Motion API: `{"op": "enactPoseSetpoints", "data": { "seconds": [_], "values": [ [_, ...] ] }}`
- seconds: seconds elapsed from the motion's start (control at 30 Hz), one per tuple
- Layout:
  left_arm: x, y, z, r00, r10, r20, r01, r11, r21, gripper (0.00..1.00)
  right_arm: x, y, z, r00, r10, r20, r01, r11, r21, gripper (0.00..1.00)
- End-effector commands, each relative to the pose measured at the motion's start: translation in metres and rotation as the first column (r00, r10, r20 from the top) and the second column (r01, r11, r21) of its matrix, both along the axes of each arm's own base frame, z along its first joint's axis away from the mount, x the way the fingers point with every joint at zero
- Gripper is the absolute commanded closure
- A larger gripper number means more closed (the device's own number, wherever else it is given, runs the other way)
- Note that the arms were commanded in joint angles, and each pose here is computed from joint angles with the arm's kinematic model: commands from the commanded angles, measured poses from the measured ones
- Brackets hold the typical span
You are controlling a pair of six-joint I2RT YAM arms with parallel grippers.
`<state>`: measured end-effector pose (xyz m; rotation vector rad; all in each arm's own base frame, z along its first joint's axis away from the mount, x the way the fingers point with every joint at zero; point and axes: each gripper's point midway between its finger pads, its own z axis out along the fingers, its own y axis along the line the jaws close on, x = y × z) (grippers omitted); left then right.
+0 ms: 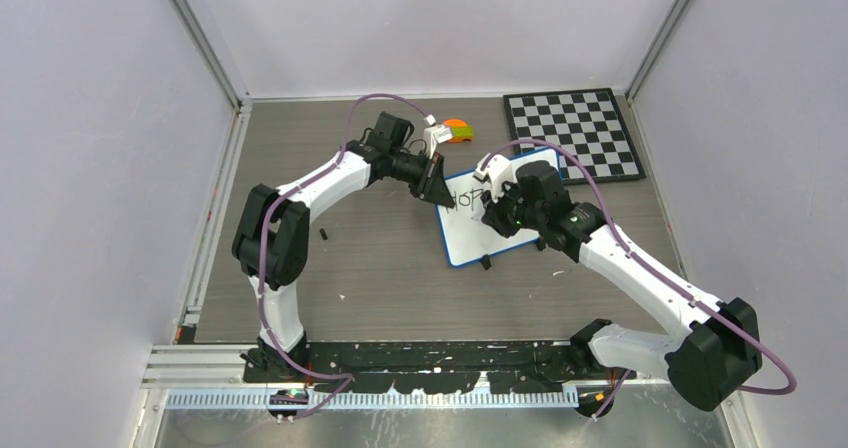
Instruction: Write a sentence on the whiteboard
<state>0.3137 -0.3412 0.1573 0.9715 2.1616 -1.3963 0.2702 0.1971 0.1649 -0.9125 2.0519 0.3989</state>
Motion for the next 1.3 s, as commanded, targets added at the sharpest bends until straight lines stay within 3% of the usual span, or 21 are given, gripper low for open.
{"op": "enactPoseSetpoints", "data": {
  "seconds": [0.0, 0.53, 1.27],
  "values": [
    [0.009, 0.001, 0.005, 0.999, 0.017, 0.028, -0.018, 1.0, 0.015, 1.0, 0.005, 0.001, -0.001, 0.999, 0.012, 0.034, -0.011, 1.0, -0.014, 1.0],
    [0.008, 0.001, 0.004, 0.999, 0.015, 0.031, -0.015, 1.0, 0.019, 1.0, -0.02, -0.004, -0.031, 0.995, 0.078, -0.057, -0.082, 0.994, -0.069, 1.0],
    [0.009, 0.001, 0.007, 0.999, 0.014, 0.03, -0.014, 1.0, 0.015, 1.0, 0.014, 0.001, 0.009, 0.998, -0.017, 0.067, 0.019, 0.999, -0.029, 1.0]
  ]
}}
